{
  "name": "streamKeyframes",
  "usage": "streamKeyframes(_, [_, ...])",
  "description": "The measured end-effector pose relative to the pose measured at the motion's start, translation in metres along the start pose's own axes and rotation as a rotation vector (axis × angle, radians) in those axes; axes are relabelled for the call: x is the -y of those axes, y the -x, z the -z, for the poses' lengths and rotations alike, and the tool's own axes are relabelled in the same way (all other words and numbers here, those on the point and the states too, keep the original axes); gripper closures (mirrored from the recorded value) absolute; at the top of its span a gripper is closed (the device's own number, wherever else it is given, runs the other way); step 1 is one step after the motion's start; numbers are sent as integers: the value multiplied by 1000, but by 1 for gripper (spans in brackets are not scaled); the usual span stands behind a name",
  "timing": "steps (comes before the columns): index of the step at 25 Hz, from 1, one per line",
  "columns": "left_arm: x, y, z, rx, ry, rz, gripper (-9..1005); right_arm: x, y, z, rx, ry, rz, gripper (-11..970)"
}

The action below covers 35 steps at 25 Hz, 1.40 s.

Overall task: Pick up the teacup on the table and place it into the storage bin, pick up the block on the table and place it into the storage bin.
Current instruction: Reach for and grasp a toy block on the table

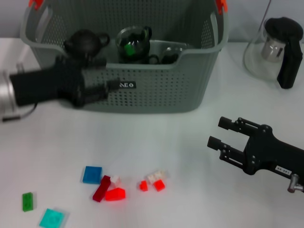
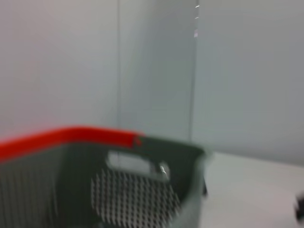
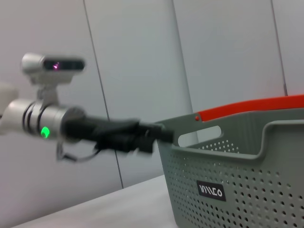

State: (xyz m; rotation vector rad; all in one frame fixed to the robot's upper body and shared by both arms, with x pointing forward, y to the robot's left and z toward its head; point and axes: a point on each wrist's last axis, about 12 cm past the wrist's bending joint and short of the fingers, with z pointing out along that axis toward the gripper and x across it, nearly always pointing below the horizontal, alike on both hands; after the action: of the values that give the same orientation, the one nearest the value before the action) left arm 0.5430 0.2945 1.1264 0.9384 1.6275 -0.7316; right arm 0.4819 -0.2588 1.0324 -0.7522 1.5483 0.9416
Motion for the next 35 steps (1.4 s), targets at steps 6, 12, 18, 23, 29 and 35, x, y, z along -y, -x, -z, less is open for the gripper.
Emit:
streamKeyframes(6, [30, -63, 6, -108, -48, -58, 364, 1, 1, -1, -1, 2, 2, 321])
streamKeyframes(12, [46, -83, 8, -176, -87, -96, 367, 1, 1, -1, -4, 0, 3, 322])
streamKeyframes(18, [48, -92, 15, -254, -109, -92, 367, 1, -1, 0, -10, -7, 0, 321])
streamKeyframes(23, [46, -95, 25, -260, -60, -82, 371, 1, -2, 1, -17, -13, -2, 321])
streamKeyframes(29, [44, -100, 39, -305, 5, -114, 372, 1, -3, 1, -18, -14, -3, 321])
streamKeyframes(35, [45, -103, 44, -320, 24, -118, 371, 1, -3, 1, -18, -15, -3, 322])
